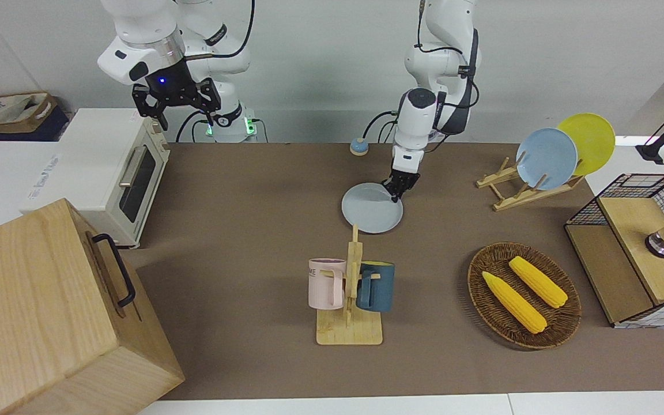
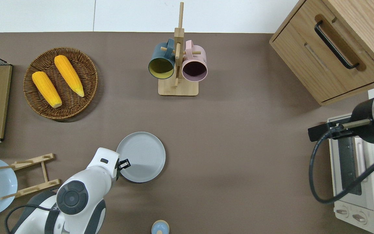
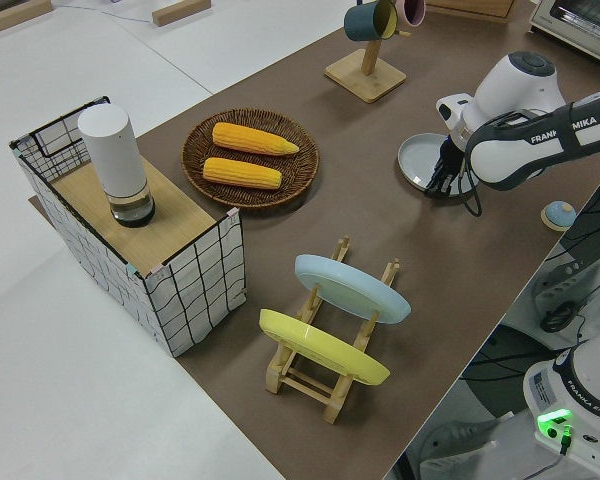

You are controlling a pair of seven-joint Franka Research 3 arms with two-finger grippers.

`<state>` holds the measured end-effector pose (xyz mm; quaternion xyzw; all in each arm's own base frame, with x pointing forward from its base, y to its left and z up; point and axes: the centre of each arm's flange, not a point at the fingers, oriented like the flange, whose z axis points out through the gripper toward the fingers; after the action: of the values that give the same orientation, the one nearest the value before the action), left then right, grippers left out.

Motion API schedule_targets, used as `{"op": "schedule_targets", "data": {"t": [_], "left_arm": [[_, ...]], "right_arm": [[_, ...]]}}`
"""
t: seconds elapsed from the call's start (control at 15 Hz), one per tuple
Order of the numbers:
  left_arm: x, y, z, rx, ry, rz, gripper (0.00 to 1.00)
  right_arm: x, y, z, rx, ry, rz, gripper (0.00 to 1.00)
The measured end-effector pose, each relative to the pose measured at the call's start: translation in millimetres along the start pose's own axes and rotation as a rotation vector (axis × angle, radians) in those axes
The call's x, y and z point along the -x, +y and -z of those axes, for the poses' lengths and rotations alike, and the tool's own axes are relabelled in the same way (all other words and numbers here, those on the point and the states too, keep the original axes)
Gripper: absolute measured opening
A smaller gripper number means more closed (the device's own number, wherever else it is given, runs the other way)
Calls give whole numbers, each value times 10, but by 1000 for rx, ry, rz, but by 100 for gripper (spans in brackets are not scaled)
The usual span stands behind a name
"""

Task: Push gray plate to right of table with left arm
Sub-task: 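Push the gray plate with the left gripper toward the toaster oven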

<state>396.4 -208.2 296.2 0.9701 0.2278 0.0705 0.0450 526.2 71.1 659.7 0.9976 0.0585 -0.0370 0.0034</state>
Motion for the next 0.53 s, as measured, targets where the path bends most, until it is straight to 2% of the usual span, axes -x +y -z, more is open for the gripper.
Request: {"op": "schedule_targets", "data": {"t": [0.53], "left_arm": [[453,721,-43,5,25,89,9]], "right_arm": [[0,0,0,0,0,0,99]]}}
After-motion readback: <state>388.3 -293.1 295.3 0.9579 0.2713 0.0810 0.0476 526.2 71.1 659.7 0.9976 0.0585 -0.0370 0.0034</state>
